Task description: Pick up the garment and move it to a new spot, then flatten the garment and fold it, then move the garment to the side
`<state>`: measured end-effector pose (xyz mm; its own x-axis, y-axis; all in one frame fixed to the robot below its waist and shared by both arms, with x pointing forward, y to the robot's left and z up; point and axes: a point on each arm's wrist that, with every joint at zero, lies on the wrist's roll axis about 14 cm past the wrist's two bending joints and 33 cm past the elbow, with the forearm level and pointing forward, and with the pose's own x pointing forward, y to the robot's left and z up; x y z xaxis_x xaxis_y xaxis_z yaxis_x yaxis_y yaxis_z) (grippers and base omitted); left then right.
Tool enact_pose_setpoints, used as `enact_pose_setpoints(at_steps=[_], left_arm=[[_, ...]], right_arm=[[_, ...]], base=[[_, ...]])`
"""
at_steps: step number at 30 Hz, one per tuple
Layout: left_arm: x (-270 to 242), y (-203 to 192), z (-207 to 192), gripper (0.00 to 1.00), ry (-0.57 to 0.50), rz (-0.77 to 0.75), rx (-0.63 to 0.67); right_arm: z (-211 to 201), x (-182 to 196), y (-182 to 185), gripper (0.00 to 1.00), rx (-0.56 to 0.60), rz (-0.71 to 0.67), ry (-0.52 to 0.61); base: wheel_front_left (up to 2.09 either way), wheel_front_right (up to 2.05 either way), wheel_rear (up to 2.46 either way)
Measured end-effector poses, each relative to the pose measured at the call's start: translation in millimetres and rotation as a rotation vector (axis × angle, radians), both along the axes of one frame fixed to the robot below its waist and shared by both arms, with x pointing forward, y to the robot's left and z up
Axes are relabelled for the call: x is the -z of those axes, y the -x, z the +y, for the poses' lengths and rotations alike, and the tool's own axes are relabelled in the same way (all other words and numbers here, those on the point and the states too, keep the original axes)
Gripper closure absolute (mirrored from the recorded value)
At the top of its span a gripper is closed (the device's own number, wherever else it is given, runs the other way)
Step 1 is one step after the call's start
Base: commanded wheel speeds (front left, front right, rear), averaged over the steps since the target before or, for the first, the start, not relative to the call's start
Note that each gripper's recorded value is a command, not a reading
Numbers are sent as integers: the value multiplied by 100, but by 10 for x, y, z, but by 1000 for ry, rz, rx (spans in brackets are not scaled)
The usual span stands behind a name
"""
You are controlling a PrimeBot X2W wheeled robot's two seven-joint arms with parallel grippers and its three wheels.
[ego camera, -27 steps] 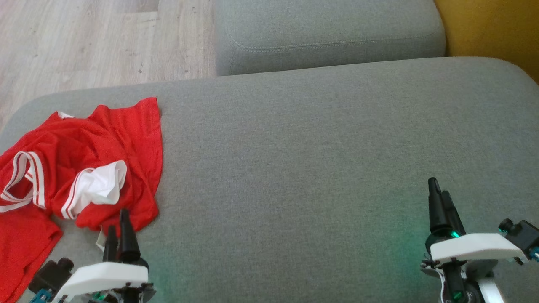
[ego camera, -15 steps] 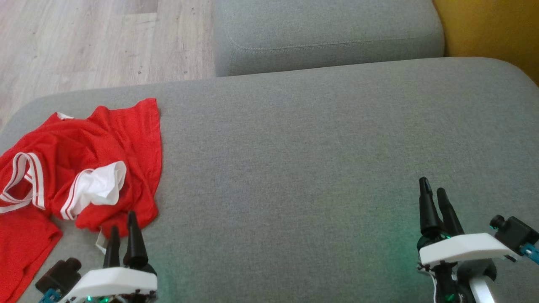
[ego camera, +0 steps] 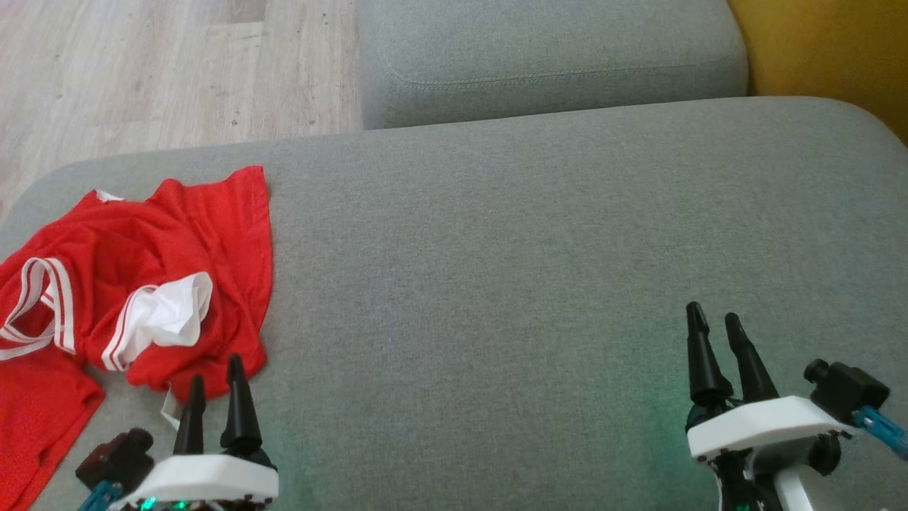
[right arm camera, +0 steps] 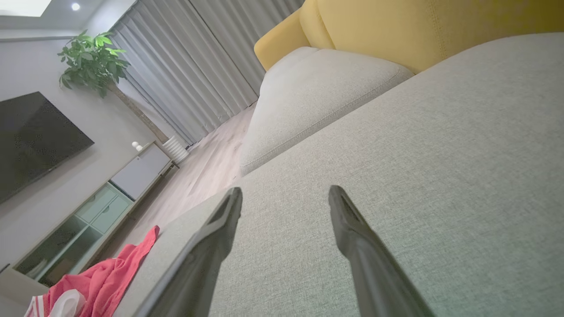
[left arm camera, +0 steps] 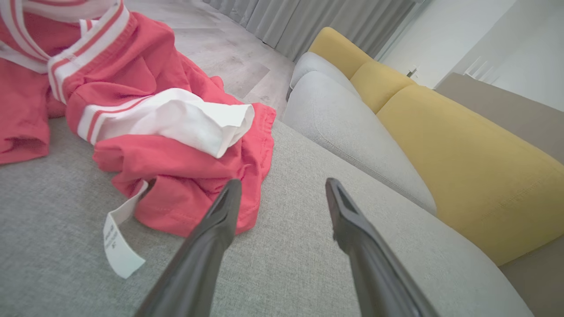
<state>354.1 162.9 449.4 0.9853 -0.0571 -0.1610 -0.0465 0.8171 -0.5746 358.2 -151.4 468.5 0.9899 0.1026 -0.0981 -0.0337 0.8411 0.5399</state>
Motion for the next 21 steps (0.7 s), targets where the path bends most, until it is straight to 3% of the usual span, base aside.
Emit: enact_pose_setpoints(at_steps=[21], left_arm=[[-12, 38, -100, 0, -226, -49, 77]], right_arm=[[43, -49, 44, 0, -38, -66, 220]], base=[[0, 0, 0]])
